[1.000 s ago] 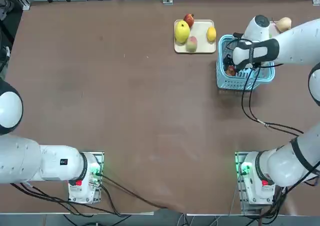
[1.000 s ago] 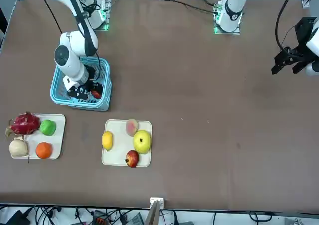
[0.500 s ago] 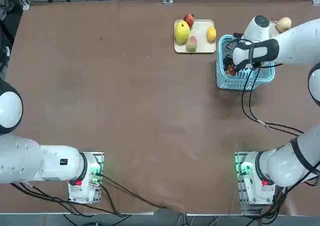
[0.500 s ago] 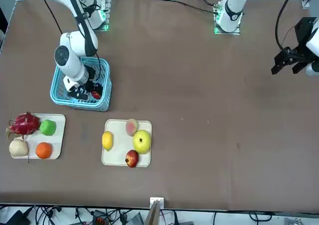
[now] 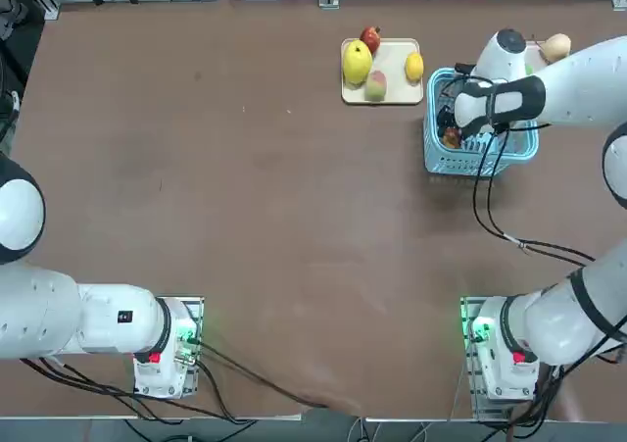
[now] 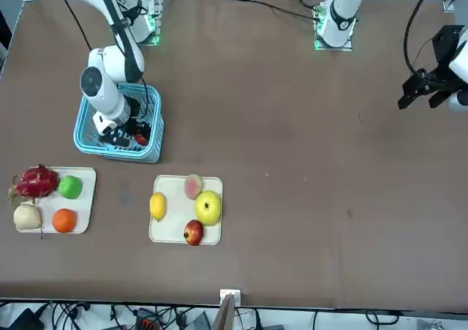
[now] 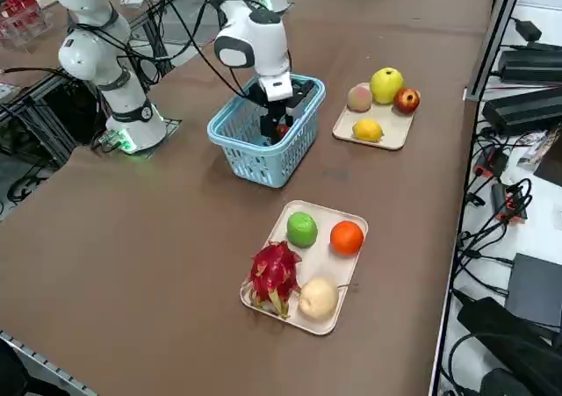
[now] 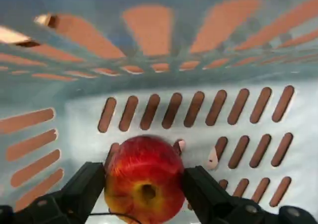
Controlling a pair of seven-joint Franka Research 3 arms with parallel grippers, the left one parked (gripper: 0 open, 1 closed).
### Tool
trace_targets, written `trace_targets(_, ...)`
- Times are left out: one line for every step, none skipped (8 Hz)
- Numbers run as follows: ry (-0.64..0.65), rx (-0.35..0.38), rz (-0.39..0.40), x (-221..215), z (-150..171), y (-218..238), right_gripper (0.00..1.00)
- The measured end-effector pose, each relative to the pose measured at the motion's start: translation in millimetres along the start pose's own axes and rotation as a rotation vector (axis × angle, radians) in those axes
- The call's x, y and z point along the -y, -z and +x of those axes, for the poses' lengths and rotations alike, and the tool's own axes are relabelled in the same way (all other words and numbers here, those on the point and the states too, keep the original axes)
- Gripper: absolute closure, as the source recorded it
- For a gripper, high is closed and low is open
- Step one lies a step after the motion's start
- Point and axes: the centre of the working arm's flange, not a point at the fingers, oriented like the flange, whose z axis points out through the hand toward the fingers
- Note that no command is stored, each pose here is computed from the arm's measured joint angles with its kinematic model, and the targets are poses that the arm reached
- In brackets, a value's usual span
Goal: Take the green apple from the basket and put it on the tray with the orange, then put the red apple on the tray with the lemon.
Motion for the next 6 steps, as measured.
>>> trace_targets(0.012, 0.0, 0.0, 5.7, -1.1, 0.7, 0.0)
trace_targets(0.027, 0.004, -0.006, 8.5, -1.6, 1.3, 0.0)
trace_targets(0.038, 0.01, -0.013, 9.4, -1.1, 2.4, 0.0)
trace_targets(0.04, 0.015, -0.016, 9.6, -1.3, 2.3, 0.0)
trace_targets(0.04, 0.018, -0.017, 9.4, -1.6, 1.6, 0.0)
trace_targets(0.039, 0.02, -0.018, 9.0, -1.8, 0.9, 0.0)
